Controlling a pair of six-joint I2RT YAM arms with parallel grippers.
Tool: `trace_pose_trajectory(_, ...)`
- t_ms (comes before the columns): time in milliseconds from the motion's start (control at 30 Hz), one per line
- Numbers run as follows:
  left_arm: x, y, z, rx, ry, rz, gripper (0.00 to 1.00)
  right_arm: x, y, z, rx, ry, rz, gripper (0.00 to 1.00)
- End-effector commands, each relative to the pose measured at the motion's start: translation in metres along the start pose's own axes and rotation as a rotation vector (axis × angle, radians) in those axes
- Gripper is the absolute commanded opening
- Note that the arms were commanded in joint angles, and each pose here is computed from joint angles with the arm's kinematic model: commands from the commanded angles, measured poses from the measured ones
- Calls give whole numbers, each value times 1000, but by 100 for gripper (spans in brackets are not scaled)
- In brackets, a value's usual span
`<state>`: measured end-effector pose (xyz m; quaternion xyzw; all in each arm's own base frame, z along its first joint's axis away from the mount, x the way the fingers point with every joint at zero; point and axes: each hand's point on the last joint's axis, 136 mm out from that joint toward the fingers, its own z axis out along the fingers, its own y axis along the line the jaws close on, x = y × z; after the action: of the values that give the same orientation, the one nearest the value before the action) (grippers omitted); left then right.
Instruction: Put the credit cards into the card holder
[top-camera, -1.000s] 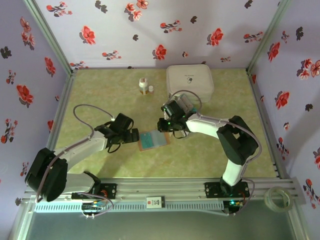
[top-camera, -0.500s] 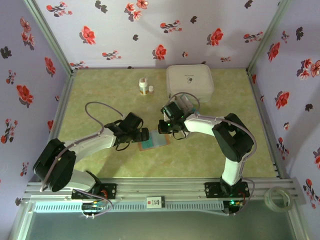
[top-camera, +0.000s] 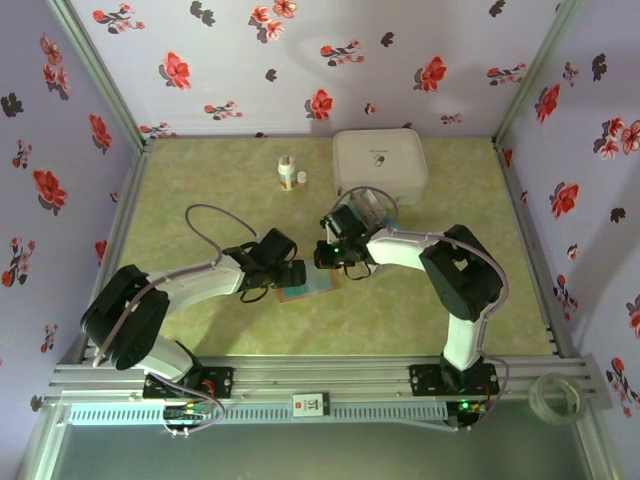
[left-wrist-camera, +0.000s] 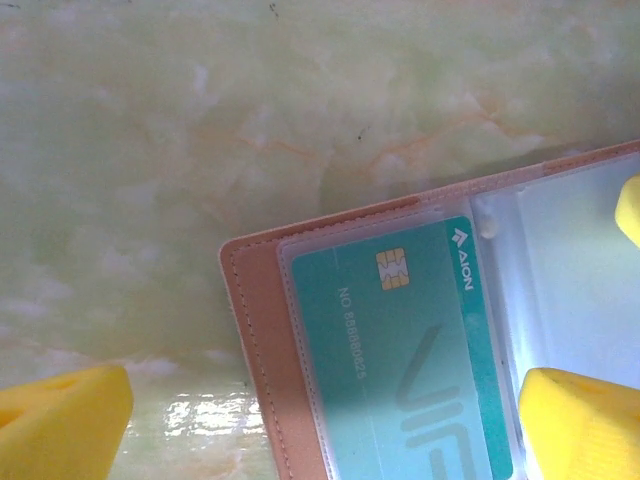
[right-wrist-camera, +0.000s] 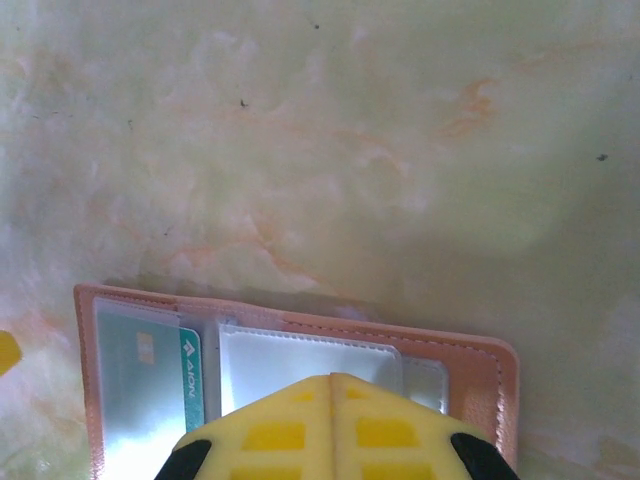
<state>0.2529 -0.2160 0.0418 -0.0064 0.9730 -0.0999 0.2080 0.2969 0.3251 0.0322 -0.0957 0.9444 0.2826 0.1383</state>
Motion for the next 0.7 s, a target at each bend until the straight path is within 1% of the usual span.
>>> trace_pose_trajectory(0,-6,-13,-1,28,-15,-13,100,8,1,9,-20,20,23,4)
trace_pose_trajectory(300,-3,-21,0,44,-19,5,100,15,12,18,-37,37,14,4)
trace_pose_trajectory(667,3,-23,5,52,-25,17,100,11,16,16,-41,30,12,4)
